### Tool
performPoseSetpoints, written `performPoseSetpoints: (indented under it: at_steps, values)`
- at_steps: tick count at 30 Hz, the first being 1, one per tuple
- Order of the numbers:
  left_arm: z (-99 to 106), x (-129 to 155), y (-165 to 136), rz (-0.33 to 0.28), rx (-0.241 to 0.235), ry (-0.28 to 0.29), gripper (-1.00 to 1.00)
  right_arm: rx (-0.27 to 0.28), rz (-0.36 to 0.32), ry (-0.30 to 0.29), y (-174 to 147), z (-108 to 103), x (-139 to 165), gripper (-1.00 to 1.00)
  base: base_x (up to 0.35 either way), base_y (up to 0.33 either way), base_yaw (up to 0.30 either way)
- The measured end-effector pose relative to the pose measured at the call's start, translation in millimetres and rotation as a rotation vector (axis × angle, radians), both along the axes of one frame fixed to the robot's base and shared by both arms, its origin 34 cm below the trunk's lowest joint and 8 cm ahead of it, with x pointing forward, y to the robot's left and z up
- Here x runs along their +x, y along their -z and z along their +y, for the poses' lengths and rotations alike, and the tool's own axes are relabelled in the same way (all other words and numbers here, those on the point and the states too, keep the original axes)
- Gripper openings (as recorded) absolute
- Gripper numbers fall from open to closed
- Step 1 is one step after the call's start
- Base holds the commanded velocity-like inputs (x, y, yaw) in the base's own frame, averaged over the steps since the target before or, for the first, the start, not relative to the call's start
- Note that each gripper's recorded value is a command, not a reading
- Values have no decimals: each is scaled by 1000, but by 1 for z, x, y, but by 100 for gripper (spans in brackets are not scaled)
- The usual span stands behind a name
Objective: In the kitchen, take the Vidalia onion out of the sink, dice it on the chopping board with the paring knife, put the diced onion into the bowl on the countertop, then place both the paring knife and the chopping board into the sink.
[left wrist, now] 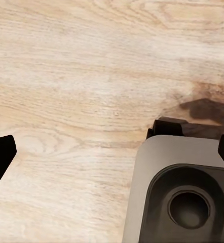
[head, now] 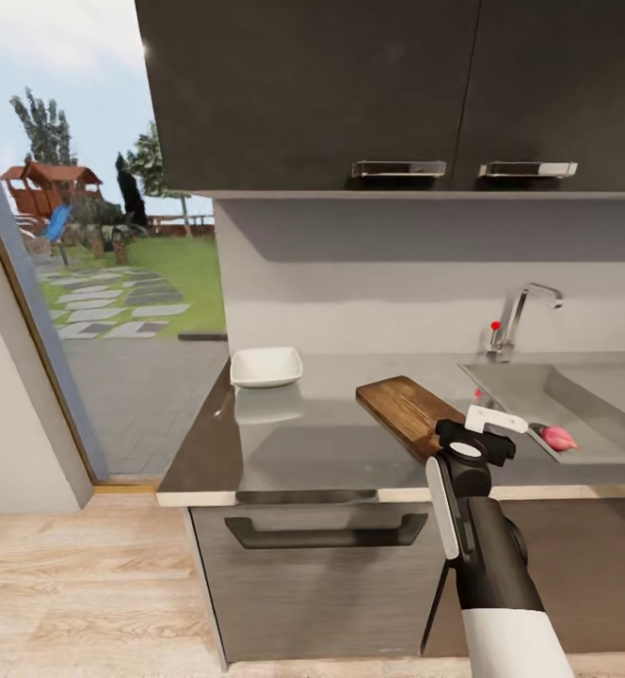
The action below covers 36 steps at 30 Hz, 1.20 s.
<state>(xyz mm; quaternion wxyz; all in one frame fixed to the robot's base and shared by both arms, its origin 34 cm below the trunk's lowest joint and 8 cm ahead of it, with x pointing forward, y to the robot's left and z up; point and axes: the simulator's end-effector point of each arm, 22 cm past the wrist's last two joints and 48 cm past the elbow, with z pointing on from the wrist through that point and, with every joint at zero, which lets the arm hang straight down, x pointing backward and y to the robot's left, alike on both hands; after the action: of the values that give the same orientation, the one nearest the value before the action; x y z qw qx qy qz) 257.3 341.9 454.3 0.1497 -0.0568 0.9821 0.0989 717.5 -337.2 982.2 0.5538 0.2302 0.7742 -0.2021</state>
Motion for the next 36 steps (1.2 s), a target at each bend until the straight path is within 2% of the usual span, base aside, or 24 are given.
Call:
performPoseSetpoints:
  at_steps: [5,14,23,30,36]
  values:
    - [0,-1,0,4,0,0,100,0,3,0,2,0,0,100,211,-94,0]
    - [0,-2,1,5,0,0,100,0,3,1,2,0,1,100,38,-16,0]
    - [0,-1,1,4,0,0,100,14,9,30,7,-13,-3,100,1,0,0]
    - [0,-2,1,4,0,0,100,2,15,74,7,-21,-10,100,0,2,0]
    - [0,-2,1,4,0,0,100,1,17,82,7,-22,-11,100,-18,100,0]
